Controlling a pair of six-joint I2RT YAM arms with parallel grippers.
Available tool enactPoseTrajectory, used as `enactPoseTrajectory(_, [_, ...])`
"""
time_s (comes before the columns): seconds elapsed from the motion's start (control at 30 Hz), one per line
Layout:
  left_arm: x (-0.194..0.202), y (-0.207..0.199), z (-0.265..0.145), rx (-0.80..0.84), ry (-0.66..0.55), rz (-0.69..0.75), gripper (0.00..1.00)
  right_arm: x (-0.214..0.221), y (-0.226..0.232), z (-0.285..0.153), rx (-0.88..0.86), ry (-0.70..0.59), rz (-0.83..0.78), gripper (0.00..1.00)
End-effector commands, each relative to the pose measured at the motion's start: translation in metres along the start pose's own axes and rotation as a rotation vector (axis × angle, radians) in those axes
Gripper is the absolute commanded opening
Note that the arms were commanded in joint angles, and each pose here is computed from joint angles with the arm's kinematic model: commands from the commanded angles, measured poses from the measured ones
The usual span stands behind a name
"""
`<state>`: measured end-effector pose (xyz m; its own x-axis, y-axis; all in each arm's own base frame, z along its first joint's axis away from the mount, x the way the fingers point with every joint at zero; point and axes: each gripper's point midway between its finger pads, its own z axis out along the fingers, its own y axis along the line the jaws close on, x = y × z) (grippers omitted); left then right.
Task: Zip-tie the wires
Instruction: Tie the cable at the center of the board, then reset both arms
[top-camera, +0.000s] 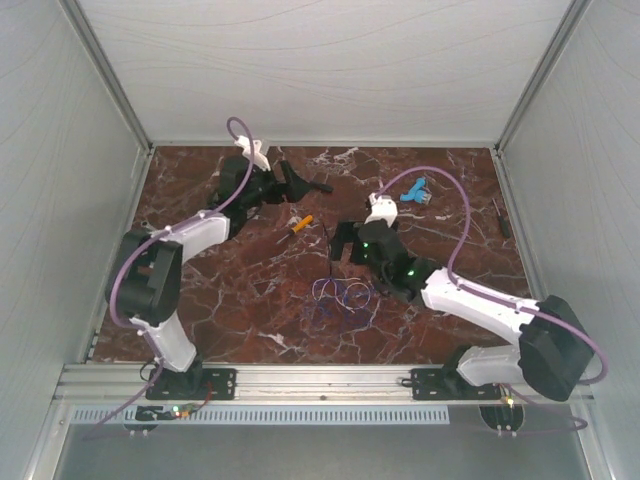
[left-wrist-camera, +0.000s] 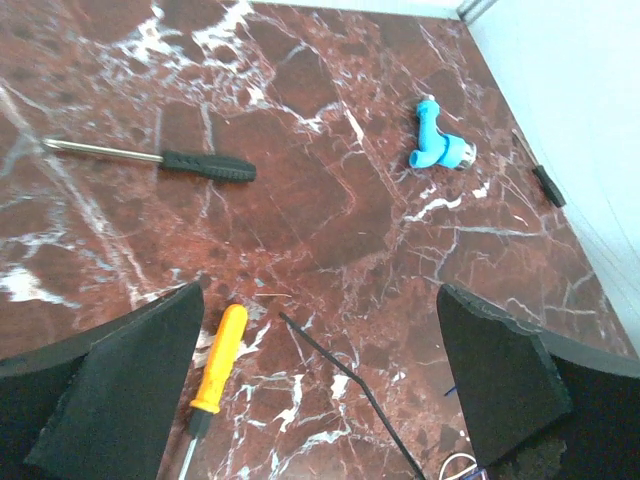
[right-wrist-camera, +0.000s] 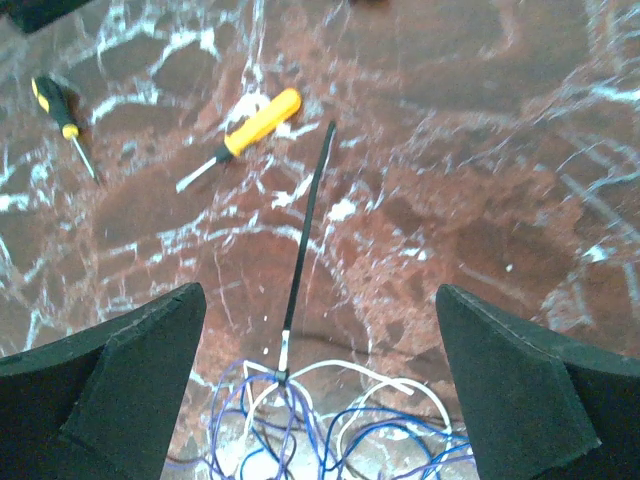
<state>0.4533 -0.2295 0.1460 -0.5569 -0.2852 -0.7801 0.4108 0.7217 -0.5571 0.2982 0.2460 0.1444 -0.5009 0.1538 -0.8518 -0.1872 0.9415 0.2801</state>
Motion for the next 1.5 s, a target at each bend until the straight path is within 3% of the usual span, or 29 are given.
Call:
enactPoseTrajectory(0.0, [-0.036,-0.005,-0.023,-0.092,-0.082,0.095,1.0,-0.038,-0.007,-0.007,-0.031,-0.059,-0.012,0.98])
enactPoseTrajectory(0.3, [-0.064,-0.005,-0.108,-0.293,-0.239,0.205,1.0,-0.117,-0.056,-0.02,0.075,-0.253,-0.078,0.98])
enactPoseTrajectory(0.5, [-0.047,0.025,-0.161,-0.471,-0.338,0.277,1.0,-0.136,-0.112,-0.033,0.17,-0.381,-0.163,0.98])
enactPoseTrajectory(0.63, [-0.023,0.045,-0.177,-0.517,-0.382,0.348,1.0,-0.116,-0.151,-0.031,0.294,-0.404,-0.189,0.98])
enactPoseTrajectory(0.77, [0.005,0.075,-0.194,-0.617,-0.38,0.435,1.0,-0.091,-0.18,-0.026,0.377,-0.399,-0.332,0.98])
enactPoseTrajectory(0.87, [0.016,0.087,-0.203,-0.652,-0.421,0.482,0.99,-0.074,-0.197,-0.021,0.343,-0.415,-0.414,0.98])
enactPoseTrajectory(1.1, [0.03,0.102,-0.192,-0.585,-0.453,0.531,0.99,-0.035,-0.239,-0.004,0.345,-0.375,-0.307,0.98])
enactPoseTrajectory(1.23, [0.025,0.103,-0.18,-0.511,-0.424,0.621,0.99,-0.034,-0.243,0.013,0.265,-0.378,-0.249,0.98])
enactPoseTrajectory(1.3, [0.022,0.108,-0.176,-0.512,-0.413,0.597,0.99,-0.018,-0.257,0.023,0.242,-0.361,-0.19,0.98])
enactPoseTrajectory(1.33, [0.025,0.11,-0.172,-0.492,-0.386,0.583,0.99,-0.032,-0.257,0.022,0.223,-0.429,-0.182,0.98])
enactPoseTrajectory(1.4, [0.024,0.11,-0.171,-0.421,-0.413,0.552,0.99,-0.022,-0.26,0.029,0.207,-0.335,-0.164,0.98])
enactPoseTrajectory(1.47, [0.023,0.127,-0.185,-0.44,-0.489,0.465,0.99,-0.021,-0.255,0.033,0.171,-0.323,-0.179,0.98])
